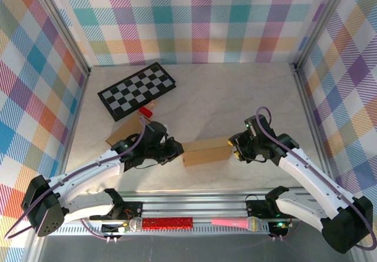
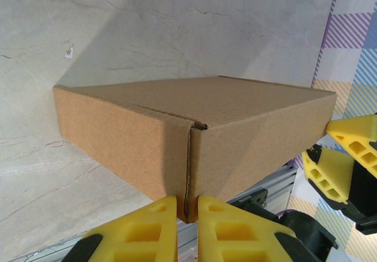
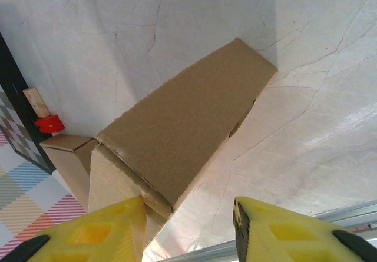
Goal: Fold the paper box
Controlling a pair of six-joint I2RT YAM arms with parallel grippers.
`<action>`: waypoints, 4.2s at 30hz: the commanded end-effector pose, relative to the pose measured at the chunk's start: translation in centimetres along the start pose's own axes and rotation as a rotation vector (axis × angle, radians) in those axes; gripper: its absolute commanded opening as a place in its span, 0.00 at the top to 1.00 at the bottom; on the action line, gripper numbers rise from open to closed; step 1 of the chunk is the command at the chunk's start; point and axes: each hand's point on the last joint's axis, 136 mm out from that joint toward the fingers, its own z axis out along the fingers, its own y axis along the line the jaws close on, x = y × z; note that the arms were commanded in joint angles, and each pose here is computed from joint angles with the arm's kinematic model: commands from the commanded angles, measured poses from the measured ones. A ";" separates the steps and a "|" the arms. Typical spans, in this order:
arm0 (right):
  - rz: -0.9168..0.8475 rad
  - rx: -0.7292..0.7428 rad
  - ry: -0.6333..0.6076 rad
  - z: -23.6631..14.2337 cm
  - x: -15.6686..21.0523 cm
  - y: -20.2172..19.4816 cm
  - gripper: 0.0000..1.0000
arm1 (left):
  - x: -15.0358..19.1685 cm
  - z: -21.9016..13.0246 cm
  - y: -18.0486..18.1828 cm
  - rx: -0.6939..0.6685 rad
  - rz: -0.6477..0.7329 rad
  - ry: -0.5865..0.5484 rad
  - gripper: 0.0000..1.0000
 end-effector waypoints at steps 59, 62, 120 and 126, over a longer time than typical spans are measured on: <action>-0.321 -0.103 0.131 11.7 -3.0 6.9 0.21 | -2.0 -3.3 -0.6 0.008 0.142 -0.128 0.38; -0.321 0.082 0.125 10.1 -3.3 4.3 0.20 | -2.4 -4.2 -0.1 -0.012 0.139 -0.149 0.38; -1.118 -0.085 -0.875 5.1 -23.8 3.9 0.01 | -24.8 -11.5 21.0 -0.686 0.445 -0.901 0.00; -1.112 -0.076 -0.877 5.1 -23.9 3.8 0.01 | -27.2 -10.4 20.1 -0.646 0.489 -0.917 0.00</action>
